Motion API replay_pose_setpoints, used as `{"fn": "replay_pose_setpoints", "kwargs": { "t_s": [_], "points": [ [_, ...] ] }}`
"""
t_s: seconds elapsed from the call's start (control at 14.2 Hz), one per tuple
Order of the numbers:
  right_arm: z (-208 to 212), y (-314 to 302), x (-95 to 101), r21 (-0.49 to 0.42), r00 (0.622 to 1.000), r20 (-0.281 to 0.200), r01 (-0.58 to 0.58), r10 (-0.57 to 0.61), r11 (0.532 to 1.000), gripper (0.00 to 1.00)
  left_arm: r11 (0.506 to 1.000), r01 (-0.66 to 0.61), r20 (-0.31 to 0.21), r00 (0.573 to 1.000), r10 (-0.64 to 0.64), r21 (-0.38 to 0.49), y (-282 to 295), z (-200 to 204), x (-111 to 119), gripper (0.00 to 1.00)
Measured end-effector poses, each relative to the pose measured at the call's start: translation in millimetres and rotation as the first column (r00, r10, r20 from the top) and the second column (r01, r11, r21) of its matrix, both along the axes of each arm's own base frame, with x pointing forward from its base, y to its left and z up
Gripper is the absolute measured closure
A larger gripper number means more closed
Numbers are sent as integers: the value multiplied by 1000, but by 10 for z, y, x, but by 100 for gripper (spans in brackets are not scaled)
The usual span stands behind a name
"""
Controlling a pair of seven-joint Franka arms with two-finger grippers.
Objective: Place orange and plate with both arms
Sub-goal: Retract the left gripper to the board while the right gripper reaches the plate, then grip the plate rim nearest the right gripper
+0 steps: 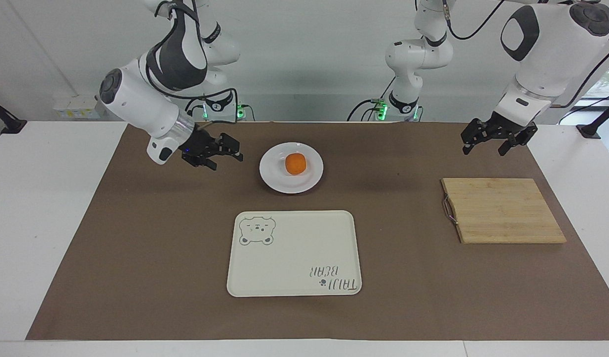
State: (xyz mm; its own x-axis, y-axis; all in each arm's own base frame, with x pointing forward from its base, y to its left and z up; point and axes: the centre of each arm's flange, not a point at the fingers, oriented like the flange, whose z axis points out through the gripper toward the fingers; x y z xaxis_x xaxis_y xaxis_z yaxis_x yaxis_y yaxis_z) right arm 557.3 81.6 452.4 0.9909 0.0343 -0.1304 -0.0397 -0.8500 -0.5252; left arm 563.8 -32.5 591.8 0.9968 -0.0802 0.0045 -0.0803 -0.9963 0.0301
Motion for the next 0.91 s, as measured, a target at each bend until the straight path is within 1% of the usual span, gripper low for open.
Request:
{"fn": "replay_pose_setpoints", "kwargs": {
  "t_s": [0.07,0.21,0.42,0.56,0.7,0.91],
  "points": [
    [-119,62,-18,49,1000,-2,7,-7,999,0,1000,0,0,1000,0,0,0,0,0,0],
    [-434,145,-88,153,1000,8,12,-13,988,0,1000,0,0,1000,0,0,0,0,0,0],
    [-1033,182,-307,254,1000,27,8,-15,967,0,1000,0,0,1000,0,0,0,0,0,0],
    [-1380,186,-464,328,999,36,7,-20,944,0,1000,0,0,1000,0,0,2,0,0,0],
    [-1694,187,-621,372,999,21,20,-29,928,0,1000,0,0,1000,0,0,1,1,0,0],
    [-1876,180,-794,376,999,-21,38,-32,926,0,1000,0,0,1000,0,0,1,1,0,0]
  ]
}}
